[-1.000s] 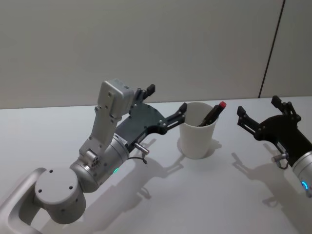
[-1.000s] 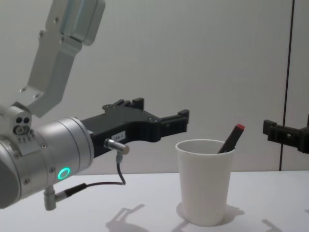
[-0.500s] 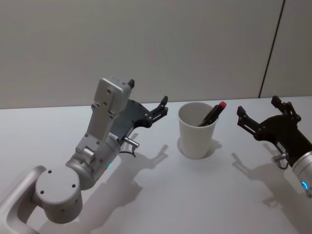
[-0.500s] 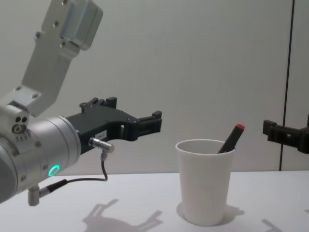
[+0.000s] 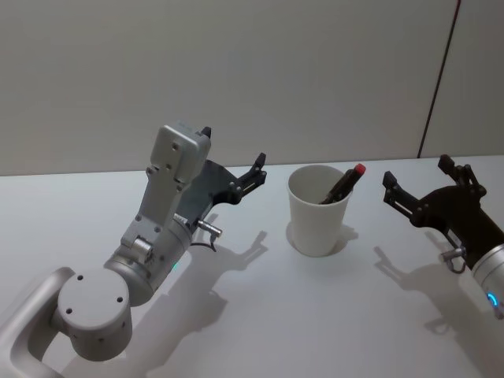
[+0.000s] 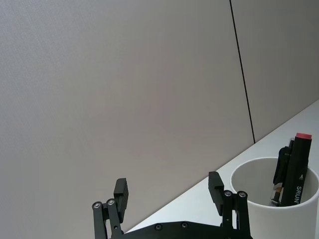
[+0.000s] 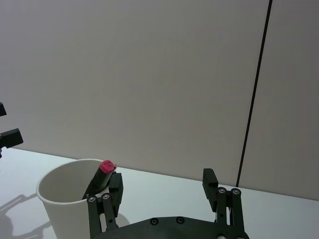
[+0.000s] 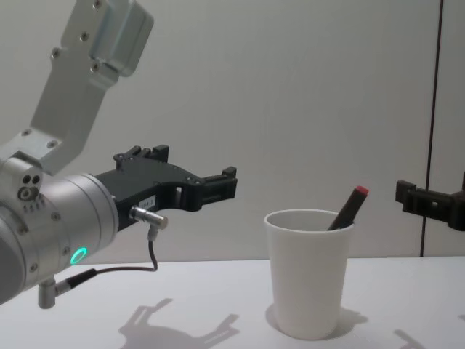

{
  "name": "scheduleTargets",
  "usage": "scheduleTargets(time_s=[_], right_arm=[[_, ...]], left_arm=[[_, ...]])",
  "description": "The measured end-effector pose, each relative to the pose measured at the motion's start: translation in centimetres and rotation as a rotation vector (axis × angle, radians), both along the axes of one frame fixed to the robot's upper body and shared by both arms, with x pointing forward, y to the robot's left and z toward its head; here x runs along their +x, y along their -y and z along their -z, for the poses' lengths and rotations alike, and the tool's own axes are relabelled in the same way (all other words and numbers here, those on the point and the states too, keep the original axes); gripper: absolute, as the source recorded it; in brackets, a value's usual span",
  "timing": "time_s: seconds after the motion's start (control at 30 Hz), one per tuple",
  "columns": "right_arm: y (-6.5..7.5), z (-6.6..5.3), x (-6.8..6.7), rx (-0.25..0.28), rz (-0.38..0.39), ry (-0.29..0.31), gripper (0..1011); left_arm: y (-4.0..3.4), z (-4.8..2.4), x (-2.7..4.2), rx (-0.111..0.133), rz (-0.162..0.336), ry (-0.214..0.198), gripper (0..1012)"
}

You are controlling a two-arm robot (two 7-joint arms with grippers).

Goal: Place the pen into the pen holder.

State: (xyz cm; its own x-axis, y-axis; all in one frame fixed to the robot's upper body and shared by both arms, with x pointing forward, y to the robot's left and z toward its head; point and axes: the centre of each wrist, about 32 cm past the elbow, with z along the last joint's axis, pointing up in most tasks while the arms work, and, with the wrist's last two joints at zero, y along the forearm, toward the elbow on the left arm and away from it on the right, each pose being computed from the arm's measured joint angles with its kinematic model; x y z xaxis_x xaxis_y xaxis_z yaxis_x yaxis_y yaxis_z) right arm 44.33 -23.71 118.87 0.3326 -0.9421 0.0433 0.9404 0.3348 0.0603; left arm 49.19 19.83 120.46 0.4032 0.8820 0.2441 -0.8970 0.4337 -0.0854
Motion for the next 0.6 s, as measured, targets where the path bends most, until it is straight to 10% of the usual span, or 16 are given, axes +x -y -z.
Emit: scheduleTargets(time_s=[0.6], right_arm=[[0.0, 0.0, 0.0, 0.0, 0.0, 0.0, 1001]], left_arm=[[-0.01, 0.0, 0.01, -0.001, 0.0, 0.0, 1001]])
